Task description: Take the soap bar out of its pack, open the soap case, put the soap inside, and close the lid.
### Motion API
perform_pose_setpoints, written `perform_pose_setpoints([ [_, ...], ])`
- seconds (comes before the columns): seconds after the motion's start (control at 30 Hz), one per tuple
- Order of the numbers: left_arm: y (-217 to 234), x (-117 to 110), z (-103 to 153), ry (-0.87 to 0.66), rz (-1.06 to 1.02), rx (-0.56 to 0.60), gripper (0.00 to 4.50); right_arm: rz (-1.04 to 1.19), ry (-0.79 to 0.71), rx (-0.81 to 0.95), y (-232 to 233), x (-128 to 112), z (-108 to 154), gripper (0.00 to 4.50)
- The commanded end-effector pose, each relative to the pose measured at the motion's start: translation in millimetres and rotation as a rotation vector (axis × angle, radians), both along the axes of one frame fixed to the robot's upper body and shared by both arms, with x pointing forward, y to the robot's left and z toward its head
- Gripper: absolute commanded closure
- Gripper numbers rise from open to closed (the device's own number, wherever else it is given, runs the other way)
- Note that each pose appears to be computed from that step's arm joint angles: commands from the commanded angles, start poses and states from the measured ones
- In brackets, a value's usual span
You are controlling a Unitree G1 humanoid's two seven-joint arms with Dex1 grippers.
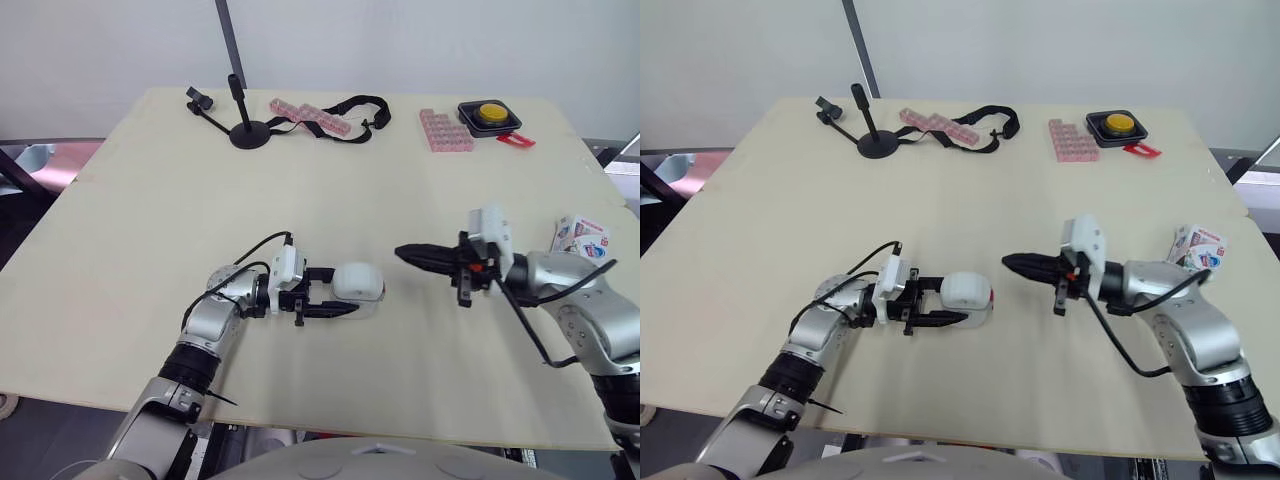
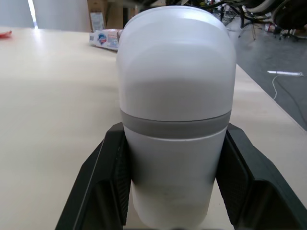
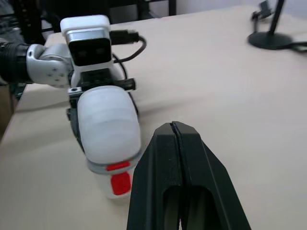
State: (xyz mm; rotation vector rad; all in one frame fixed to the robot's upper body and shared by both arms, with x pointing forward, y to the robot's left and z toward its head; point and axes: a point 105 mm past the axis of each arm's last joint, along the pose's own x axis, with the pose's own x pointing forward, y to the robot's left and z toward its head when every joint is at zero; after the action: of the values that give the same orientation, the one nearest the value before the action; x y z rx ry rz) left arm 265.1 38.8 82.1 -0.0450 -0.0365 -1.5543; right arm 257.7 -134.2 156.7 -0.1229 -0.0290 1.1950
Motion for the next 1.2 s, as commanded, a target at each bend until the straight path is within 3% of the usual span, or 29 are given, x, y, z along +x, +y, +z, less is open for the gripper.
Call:
perform_pose_setpoints([
  [0.03, 8.0, 7.1, 16.8, 0.129, 0.042, -0.041, 2.62, -0.008, -0.082, -0.009, -10.6, -4.2, 2.1, 4.48],
  [0.13, 9.3, 6.1, 24.2, 0.284, 0.037, -0.038, 2.62, -0.018, -0.097, -0.036, -13.8, -6.9, -8.7, 4.48],
  [0.47, 4.0, 13.6, 14.0, 0.894, 0.167, 0.078, 2.62, -0.02, -0.093, -0.011, -10.1, -7.1, -15.2, 4.48],
  [0.6, 7.3, 13.6, 3.1, 1.006, 0.215, 0.152, 2.62, -0.009, -0.087, -0.003, -12.4, -9.6, -20.8, 4.48],
  [0.7, 6.0, 7.0, 3.7, 1.103, 0.162, 0.142, 2.62, 0.017, -0.08, -0.005, -11.8, -14.4, -24.9, 4.48],
  [0.93, 12.4, 5.3, -6.0, 1.006, 0.184, 0.208, 2.62, 0.049, -0.082, -0.027, -8.7, -21.4, -30.1, 4.48],
  [1.07, 16.9, -9.4, -15.8, 1.002, 0.121, 0.317, 2.62, 0.077, -0.067, -0.029, -5.7, -27.0, -31.1, 4.48],
  [1.2, 19.3, -7.4, -23.3, 1.01, 0.142, 0.347, 2.62, 0.093, -0.042, -0.031, -5.1, -30.5, -33.6, 4.48],
])
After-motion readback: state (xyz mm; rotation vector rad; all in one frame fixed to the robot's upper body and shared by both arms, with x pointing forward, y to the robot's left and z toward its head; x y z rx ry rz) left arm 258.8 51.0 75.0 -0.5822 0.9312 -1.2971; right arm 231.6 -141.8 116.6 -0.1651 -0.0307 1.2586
